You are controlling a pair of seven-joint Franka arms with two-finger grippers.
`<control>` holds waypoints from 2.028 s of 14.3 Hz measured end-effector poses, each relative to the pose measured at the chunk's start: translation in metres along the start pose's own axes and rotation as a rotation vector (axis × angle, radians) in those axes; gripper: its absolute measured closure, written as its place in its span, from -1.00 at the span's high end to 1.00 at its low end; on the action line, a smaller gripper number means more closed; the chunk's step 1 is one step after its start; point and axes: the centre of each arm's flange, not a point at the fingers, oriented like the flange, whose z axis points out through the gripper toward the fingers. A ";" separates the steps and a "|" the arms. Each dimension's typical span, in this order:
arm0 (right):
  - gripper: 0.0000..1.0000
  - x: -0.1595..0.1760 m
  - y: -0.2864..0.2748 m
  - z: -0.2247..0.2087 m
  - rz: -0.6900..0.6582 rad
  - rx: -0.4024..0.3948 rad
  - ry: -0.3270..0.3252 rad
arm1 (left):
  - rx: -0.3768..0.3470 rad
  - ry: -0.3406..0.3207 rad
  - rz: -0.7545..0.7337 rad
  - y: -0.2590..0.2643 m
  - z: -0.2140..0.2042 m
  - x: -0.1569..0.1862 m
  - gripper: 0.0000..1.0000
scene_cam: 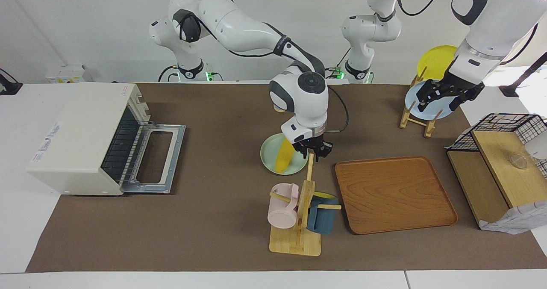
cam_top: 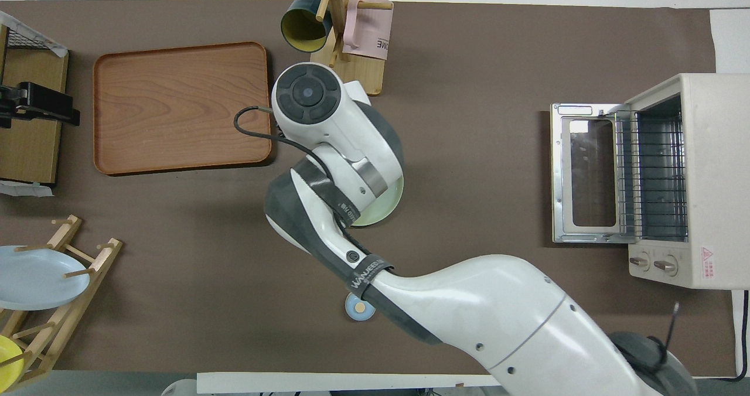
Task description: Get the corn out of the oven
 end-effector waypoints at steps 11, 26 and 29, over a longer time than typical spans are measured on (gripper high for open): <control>-0.98 0.110 0.358 0.070 -0.220 -0.305 -0.159 | -0.112 0.135 -0.020 0.323 0.244 -0.082 1.00; -0.97 0.117 0.371 0.007 -0.391 -0.417 -0.204 | -0.081 0.104 -0.035 0.355 0.298 -0.061 0.20; -0.86 0.131 0.419 -0.057 -0.374 -0.344 -0.184 | -0.027 0.055 -0.038 0.284 0.274 -0.004 0.20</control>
